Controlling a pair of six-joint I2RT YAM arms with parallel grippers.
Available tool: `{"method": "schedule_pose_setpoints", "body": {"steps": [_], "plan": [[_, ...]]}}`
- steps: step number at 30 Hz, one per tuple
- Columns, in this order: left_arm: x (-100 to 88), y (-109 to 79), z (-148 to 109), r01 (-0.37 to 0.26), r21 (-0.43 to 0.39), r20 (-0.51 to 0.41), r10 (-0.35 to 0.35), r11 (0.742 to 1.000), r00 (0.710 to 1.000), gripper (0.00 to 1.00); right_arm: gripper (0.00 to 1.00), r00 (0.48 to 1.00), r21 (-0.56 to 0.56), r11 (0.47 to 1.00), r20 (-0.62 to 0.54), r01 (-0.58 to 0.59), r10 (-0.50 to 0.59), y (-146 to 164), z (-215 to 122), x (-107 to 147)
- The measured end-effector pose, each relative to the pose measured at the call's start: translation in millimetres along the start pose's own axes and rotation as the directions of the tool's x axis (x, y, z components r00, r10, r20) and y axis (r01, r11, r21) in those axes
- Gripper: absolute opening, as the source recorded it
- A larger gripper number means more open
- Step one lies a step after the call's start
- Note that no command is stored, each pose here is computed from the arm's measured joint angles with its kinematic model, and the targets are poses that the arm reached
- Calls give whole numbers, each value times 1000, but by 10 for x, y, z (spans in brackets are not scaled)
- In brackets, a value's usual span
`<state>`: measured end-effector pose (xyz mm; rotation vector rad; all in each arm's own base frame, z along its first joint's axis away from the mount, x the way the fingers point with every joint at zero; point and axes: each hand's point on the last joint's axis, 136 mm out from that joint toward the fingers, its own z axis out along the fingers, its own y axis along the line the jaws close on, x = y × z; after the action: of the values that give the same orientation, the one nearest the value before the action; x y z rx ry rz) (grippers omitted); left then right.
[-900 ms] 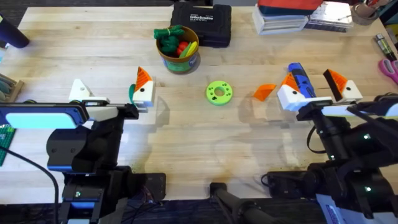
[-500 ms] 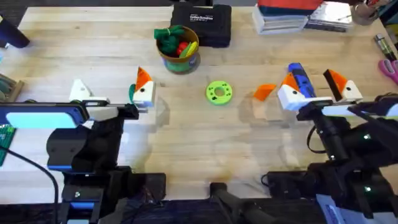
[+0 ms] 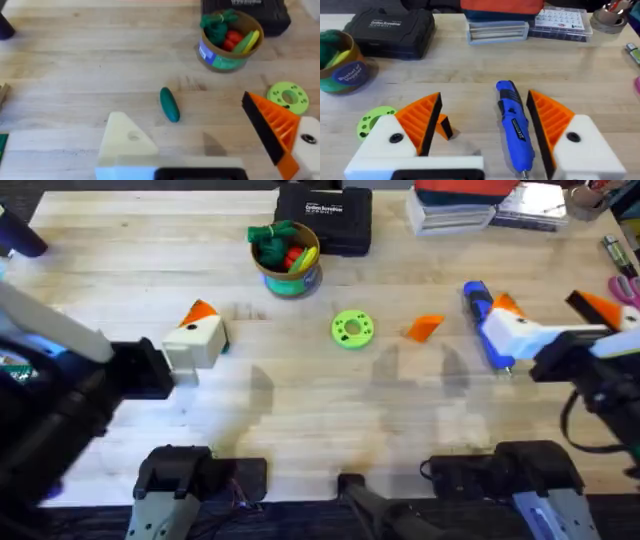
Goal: Pick up the gripper from the table and insert it into the empty holder that is missing its gripper. Then pick up a screw, insert it into the mounting hole, and use the screwdriver to tighten it. Finally, clean up the table by picking up the vegetable and placing it into the bucket.
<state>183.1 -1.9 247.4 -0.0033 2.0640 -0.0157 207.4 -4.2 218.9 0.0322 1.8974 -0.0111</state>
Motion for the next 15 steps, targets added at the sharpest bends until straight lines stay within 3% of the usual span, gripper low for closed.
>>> {"method": "schedule_pose_setpoints", "body": {"steps": [3, 8, 9, 13, 14, 15], "plan": [[-112, -2, -56, 0, -1, -89, 0, 1000, 996, 985, 994, 1000, 6, 1000, -26, -2, 2, -9, -83, -142], [-350, -5, -72, 0, -1, -104, 0, 1000, 995, 985, 994, 998, 9, 1000, -57, -1, 2, -12, -108, -212], [-352, -7, -70, 5, 0, -106, -5, 1000, 994, 939, 994, 998, 10, 1000, -63, -1, 2, -14, -107, -198], [-350, -8, -69, 4, 0, -107, -4, 1000, 994, 311, 994, 998, 11, 1000, -66, -1, 2, -16, -108, -191], [-352, -4, -69, -1, -1, -106, 1, 1000, 994, 313, 994, 998, 11, 1000, -66, -1, 2, -16, -107, -190], [-359, -10, -68, 4, 1, -103, -3, 1000, 995, 461, 994, 998, 11, 1000, -66, -1, 2, -16, -107, -190]]}}
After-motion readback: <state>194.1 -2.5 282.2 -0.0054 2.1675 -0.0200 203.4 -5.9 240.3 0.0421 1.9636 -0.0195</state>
